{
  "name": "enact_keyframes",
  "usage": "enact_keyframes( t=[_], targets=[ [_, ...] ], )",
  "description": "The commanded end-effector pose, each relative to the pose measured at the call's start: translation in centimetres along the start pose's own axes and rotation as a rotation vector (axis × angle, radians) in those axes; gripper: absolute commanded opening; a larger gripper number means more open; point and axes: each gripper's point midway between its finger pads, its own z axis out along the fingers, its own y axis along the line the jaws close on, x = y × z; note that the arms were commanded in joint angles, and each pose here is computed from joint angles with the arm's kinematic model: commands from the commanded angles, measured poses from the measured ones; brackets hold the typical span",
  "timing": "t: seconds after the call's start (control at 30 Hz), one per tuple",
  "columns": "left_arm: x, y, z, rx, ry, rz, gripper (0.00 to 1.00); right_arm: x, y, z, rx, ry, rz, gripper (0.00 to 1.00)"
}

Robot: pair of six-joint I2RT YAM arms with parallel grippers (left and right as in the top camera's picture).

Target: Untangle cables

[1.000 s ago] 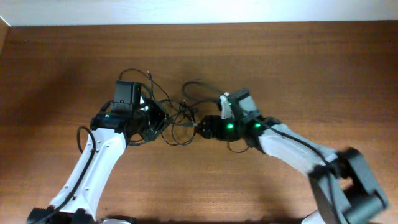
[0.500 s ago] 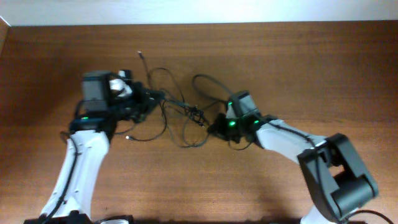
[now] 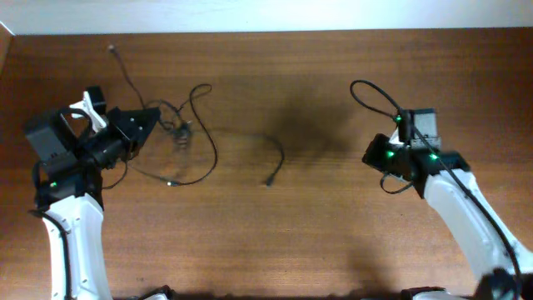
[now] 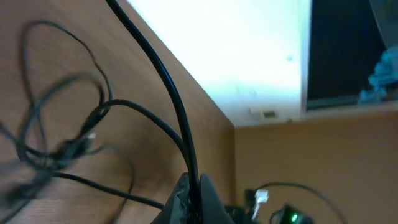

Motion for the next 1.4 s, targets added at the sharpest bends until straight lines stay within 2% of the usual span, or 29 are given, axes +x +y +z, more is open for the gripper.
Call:
enact_keyframes(
  t=[0.0, 0.07, 0.1, 0.17, 0.2, 0.23, 0.3, 0.4, 0.47, 0.53, 0.6, 0.63, 0.67, 0.73, 0.77, 0.9, 0.93, 0.97, 1.0, 1.03, 1.1, 1.13, 1.2, 1.27, 1.33, 1.37],
  targets=[
    [5.0, -4.6, 1.8, 0.192, 0.19, 0.323, 0.0, 1.0, 2.4, -0.9, -0.14, 0.053, -0.094, 0.15],
    [7.0, -2.8, 4.3, 0.04, 0.225, 0.296, 0.0, 1.3, 2.8, -1.0, -0.161, 0.068, -0.092, 0.15],
    [7.5, -1.5, 5.2, -0.055, 0.221, 0.3, 0.07, 1.4, 2.8, -1.0, -0.164, 0.072, -0.089, 0.15],
    [7.7, 3.0, 6.6, -0.384, 0.159, 0.341, 0.54, 1.6, 2.7, -1.0, -0.161, 0.081, -0.086, 0.16],
    [7.6, 4.9, 6.4, -0.54, 0.115, 0.339, 0.55, 1.8, 2.6, -1.0, -0.157, 0.088, -0.084, 0.16],
    [7.4, 6.8, 5.6, -0.697, 0.062, 0.327, 0.61, 2.0, 2.5, -1.0, -0.151, 0.098, -0.081, 0.17],
    [7.9, 8.9, 4.4, -0.888, -0.002, 0.291, 0.72, 2.4, 2.2, -1.0, -0.14, 0.113, -0.076, 0.2],
    [10.0, 10.4, 4.7, -0.955, 0.074, 0.277, 0.82, 2.6, 2.1, -1.0, -0.135, 0.123, -0.073, 0.26],
    [11.6, 10.7, 6.7, -0.89, 0.156, 0.244, 0.88, 2.7, 2.0, -1.0, -0.133, 0.127, -0.071, 0.28],
    [13.0, 10.1, 9.8, -0.744, 0.247, 0.241, 0.77, 2.7, 2.0, -0.9, -0.132, 0.128, -0.071, 0.3],
    [14.0, 8.9, 12.1, -0.613, 0.296, 0.218, 0.51, 2.8, 1.9, -0.8, -0.13, 0.132, -0.07, 0.3],
    [14.2, 7.9, 13.8, -0.516, 0.313, 0.216, 0.47, 2.8, 1.9, -0.7, -0.129, 0.134, -0.069, 0.31],
    [14.2, 7.8, 14.9, -0.482, 0.31, 0.22, 0.54, 2.8, 1.9, -0.7, -0.129, 0.134, -0.069, 0.31],
    [14.8, 9.0, 16.3, -0.49, 0.315, 0.206, 0.59, 2.8, 1.9, -0.7, -0.129, 0.134, -0.069, 0.31],
    [16.1, 11.3, 16.9, -0.548, 0.34, 0.1, 0.46, 2.8, 1.9, -0.7, -0.129, 0.134, -0.069, 0.32],
    [18.6, 15.5, 17.7, -0.653, 0.372, -0.089, 0.35, 2.8, 1.9, -0.7, -0.129, 0.134, -0.069, 0.33],
    [19.2, 16.0, 17.9, -0.659, 0.386, -0.113, 0.31, 2.8, 1.9, -0.7, -0.128, 0.134, -0.069, 0.32],
    [20.1, 16.7, 18.3, -0.662, 0.408, -0.125, 0.22, 2.8, 1.9, -0.7, -0.129, 0.134, -0.069, 0.33],
    [20.4, 17.1, 18.4, -0.667, 0.417, -0.128, 0.18, 2.8, 1.9, -0.7, -0.128, 0.134, -0.069, 0.33],
    [20.8, 17.8, 18.5, -0.68, 0.428, -0.134, 0.02, 2.8, 1.9, -0.7, -0.128, 0.134, -0.069, 0.33],
    [21.3, 18.0, 18.5, -0.675, 0.45, -0.143, 0.0, 2.8, 1.9, -0.7, -0.128, 0.134, -0.069, 0.33],
    [21.3, 17.0, 19.1, -0.613, 0.471, -0.117, 0.0, 2.8, 1.9, -0.7, -0.128, 0.135, -0.069, 0.33],
    [21.1, 13.2, 20.7, -0.37, 0.543, -0.033, 0.0, 2.9, 1.8, -0.7, -0.126, 0.139, -0.067, 0.33],
    [20.5, 6.5, 21.3, 0.025, 0.622, 0.086, 0.0, 3.1, 1.8, -0.8, -0.124, 0.144, -0.066, 0.33],
    [19.4, -0.6, 19.3, 0.445, 0.688, 0.232, 0.0, 3.3, 1.7, -0.8, -0.12, 0.152, -0.063, 0.34],
    [19.1, -3.0, 17.8, 0.582, 0.724, 0.287, 0.0, 3.5, 1.9, -0.8, -0.133, 0.164, -0.061, 0.4]
  ],
)
